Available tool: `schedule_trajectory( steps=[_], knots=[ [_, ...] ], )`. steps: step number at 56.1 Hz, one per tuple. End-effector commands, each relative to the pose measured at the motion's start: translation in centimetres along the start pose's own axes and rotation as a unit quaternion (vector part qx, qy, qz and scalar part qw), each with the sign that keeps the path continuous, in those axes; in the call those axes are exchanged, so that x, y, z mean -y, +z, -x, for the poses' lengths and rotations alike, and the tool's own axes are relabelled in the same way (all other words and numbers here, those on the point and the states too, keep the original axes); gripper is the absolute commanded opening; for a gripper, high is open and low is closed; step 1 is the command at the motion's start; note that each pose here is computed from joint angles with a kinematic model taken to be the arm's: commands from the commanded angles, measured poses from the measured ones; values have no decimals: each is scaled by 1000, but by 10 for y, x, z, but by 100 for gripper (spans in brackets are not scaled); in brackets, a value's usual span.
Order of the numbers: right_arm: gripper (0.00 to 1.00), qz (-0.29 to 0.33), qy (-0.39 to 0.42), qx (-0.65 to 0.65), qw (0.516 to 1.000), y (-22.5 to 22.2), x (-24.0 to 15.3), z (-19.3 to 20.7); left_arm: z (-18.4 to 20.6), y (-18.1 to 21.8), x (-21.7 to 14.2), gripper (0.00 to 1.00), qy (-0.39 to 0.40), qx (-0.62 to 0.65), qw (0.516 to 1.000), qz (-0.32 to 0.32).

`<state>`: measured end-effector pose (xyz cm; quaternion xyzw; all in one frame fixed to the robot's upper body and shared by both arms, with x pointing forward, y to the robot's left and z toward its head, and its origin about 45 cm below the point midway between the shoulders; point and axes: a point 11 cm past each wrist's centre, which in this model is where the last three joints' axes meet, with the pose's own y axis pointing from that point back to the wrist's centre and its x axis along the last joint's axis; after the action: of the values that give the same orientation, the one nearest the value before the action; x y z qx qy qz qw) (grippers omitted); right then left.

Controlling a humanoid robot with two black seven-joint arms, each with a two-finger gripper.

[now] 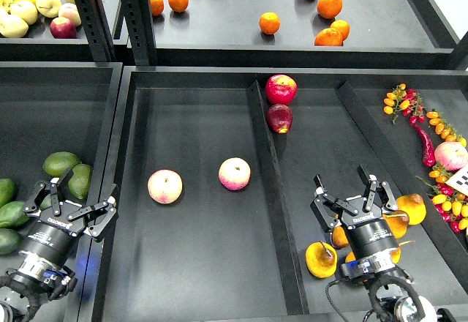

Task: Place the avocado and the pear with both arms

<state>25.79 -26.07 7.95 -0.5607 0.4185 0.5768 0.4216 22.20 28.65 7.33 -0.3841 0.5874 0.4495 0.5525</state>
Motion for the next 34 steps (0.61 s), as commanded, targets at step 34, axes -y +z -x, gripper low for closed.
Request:
schedule_trajectory(
  steps=[34],
  knots=[
    [100, 28, 24, 12, 999, 6, 42, 41, 35, -2, 24, 99, -53, 20, 998, -16]
  ],
)
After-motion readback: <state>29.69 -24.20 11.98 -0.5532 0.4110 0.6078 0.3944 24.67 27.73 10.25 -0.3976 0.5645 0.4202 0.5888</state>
